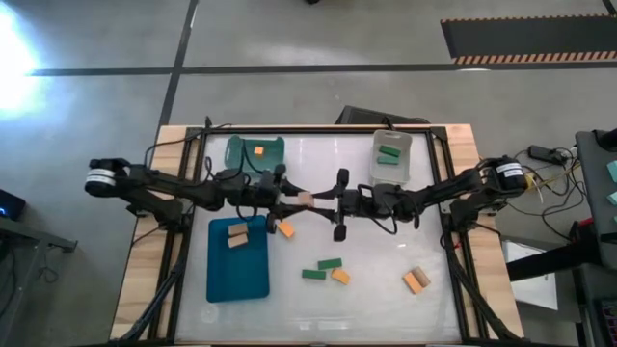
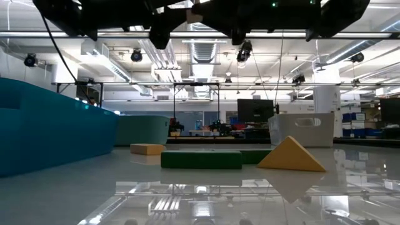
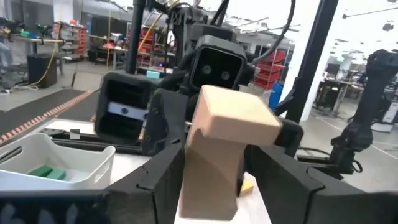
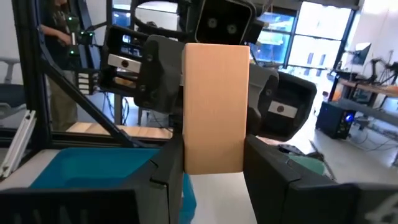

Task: Sort & place blocks by color
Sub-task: Put the light brown block into the blue bin

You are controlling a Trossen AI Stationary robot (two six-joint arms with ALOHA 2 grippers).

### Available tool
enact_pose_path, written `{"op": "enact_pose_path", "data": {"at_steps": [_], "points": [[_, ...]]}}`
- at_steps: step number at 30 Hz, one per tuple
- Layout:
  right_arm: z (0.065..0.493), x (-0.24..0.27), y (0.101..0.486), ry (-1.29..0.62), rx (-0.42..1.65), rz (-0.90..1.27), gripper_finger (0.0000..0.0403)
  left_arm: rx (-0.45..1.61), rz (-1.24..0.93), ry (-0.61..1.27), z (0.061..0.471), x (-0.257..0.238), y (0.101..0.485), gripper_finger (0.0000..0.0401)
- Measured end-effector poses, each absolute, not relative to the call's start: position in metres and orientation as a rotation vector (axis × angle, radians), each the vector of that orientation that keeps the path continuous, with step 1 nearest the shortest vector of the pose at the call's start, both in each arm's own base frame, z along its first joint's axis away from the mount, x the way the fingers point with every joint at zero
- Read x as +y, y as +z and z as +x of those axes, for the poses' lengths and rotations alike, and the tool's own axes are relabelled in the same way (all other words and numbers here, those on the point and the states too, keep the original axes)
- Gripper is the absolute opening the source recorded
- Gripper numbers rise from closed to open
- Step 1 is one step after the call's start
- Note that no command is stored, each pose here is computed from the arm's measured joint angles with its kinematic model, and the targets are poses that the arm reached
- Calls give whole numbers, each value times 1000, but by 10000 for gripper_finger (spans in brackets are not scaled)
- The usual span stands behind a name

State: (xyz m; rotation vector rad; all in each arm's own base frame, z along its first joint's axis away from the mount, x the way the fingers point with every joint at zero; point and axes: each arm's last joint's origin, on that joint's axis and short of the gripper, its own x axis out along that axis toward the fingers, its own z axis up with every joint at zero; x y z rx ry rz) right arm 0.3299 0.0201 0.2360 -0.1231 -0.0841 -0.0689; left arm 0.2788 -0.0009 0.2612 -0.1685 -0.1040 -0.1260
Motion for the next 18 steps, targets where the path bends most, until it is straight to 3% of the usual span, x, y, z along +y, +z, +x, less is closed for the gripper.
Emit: {"op": "enact_pose_path", "data": {"at_steps": [9,18], "points": [[331,17,235,-66,-82,-115,119,-148,-132,-119,283,-1,259,201],[331,16,234,-70,-73,-108,119,-161,-57,-108,294,0,256,197]]}}
